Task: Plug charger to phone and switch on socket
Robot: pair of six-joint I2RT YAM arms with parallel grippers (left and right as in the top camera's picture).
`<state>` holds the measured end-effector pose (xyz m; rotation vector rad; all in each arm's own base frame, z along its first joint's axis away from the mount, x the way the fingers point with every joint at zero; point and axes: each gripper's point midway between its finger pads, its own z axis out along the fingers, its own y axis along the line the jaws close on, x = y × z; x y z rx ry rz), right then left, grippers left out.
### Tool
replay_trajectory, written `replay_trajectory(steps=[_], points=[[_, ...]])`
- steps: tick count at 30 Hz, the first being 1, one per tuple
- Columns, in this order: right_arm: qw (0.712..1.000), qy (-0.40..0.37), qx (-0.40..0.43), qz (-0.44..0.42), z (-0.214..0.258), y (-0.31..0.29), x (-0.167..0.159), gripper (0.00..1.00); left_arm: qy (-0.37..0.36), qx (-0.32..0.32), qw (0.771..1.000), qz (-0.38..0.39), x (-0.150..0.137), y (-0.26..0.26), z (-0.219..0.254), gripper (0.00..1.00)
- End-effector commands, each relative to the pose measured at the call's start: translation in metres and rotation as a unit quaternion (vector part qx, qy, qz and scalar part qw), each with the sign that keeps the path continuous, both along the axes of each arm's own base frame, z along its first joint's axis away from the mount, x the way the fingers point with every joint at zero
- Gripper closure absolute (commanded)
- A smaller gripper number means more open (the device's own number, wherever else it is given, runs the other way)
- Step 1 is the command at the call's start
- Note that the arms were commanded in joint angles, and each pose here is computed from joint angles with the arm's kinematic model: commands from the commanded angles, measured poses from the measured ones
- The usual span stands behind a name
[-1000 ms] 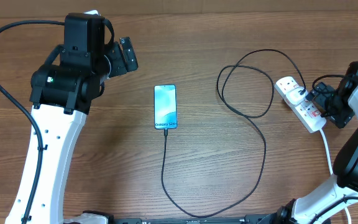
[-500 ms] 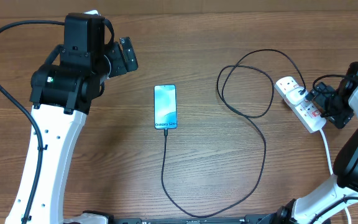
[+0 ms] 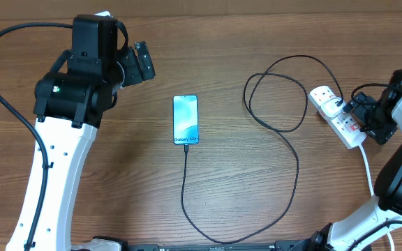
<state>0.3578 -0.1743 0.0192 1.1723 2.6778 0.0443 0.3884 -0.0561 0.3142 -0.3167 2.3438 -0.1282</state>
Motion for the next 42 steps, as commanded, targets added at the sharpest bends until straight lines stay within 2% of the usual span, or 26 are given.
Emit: replay_trajectory(steps=[1,33,42], points=[[0.999,0.017,0.022,0.016,-0.007,0.012,-0.008,0.00,0.002,0.002,1.000,0.007,0.000,0.002,-0.002,0.01],[0.999,0.027,0.042,0.021,-0.007,0.020,-0.014,0.00,0.003,0.002,1.000,0.008,0.000,0.002,-0.002,0.00],[0.997,0.011,0.073,0.024,0.036,0.029,-0.007,0.00,0.003,0.002,1.000,0.007,0.000,0.002,-0.002,0.01]])
